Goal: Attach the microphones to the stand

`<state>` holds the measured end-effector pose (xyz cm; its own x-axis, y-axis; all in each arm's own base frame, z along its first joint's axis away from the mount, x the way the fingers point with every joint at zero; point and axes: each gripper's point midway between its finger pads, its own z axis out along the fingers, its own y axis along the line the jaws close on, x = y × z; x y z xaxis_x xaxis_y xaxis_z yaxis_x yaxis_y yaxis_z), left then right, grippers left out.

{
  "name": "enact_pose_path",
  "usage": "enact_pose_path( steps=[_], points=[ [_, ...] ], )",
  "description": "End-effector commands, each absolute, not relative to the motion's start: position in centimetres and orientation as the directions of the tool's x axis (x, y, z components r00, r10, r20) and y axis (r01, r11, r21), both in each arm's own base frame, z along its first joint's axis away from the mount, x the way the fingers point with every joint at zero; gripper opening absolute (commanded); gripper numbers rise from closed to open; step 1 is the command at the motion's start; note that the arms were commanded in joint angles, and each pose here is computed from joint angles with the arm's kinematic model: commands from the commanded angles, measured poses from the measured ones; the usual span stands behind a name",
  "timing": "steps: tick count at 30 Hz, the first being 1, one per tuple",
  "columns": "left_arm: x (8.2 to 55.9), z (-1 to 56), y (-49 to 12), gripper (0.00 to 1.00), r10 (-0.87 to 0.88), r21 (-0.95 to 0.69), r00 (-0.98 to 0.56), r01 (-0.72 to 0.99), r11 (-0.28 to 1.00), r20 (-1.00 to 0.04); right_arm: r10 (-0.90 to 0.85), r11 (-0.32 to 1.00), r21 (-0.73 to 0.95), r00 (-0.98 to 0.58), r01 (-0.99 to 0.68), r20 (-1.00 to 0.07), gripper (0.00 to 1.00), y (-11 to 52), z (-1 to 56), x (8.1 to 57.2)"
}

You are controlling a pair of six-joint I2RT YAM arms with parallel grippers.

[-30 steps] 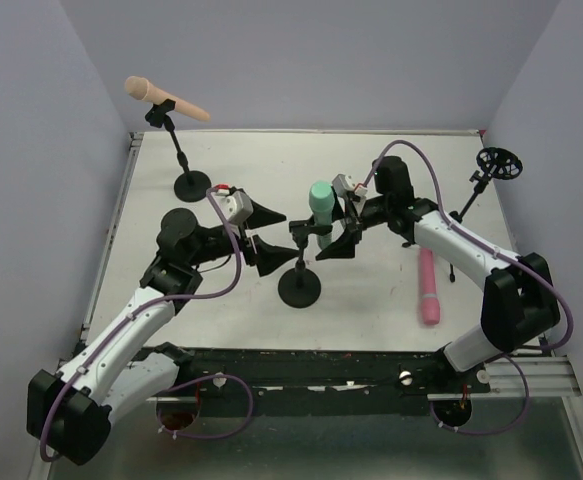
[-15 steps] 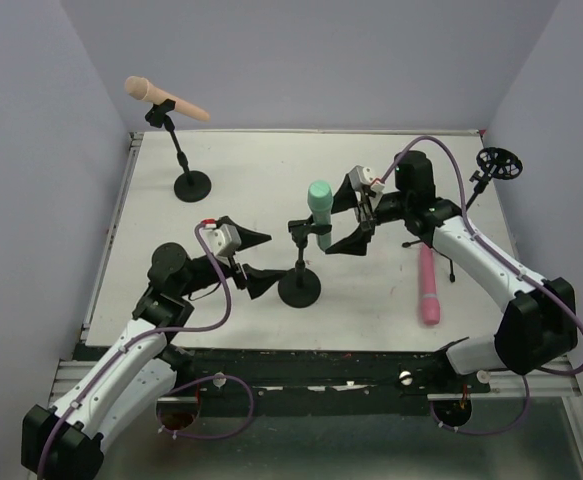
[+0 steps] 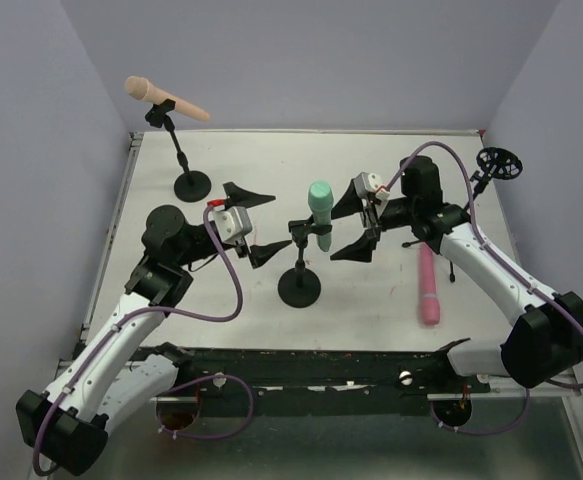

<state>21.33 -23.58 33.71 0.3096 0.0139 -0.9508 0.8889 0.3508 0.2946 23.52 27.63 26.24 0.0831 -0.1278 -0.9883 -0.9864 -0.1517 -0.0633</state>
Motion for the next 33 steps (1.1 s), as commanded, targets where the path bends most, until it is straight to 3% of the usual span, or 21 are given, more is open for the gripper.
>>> enact_pose_path(
  steps=[1,8,14,23,26,29,33],
  points=[
    [21.5,34.4,-24.6,0.98,0.037,0.297,0.299,0.913,0.280,-0.954,-0.126,-0.138,-0.058,0.076,-0.989,-0.989,0.98,27.1,25.6,23.2],
    [21.6,30.0,-23.4,0.98,-0.063,0.165,0.208,0.897,0.409,-0.976,-0.119,-0.123,-0.044,0.059,-0.991,-0.991,0.98,27.1,25.5,23.5],
    [21.8,26.4,-23.7,0.98,-0.164,0.077,0.161,0.899,0.431,-0.973,-0.124,-0.125,-0.024,0.040,-0.992,-0.992,0.98,27.1,25.2,23.6],
    [24.5,25.2,-26.7,0.95,-0.183,0.090,0.182,0.901,0.424,-0.966,-0.114,-0.118,-0.006,0.020,-0.993,-0.993,0.98,26.6,25.2,24.0],
    [24.8,24.8,-27.7,0.87,-0.180,0.084,0.170,0.909,0.408,-0.969,-0.112,-0.119,0.000,0.013,-0.993,-0.994,0.98,26.5,25.2,24.0],
    [24.6,24.3,-28.3,0.73,-0.177,0.075,0.156,0.917,0.392,-0.972,-0.113,-0.123,0.005,0.009,-0.992,-0.994,0.98,26.5,25.1,24.0],
    [24.2,23.5,-28.5,0.45,-0.173,0.062,0.136,0.925,0.376,-0.975,-0.113,-0.127,0.013,0.001,-0.992,-0.994,0.98,26.6,25.0,23.9]
  ],
)
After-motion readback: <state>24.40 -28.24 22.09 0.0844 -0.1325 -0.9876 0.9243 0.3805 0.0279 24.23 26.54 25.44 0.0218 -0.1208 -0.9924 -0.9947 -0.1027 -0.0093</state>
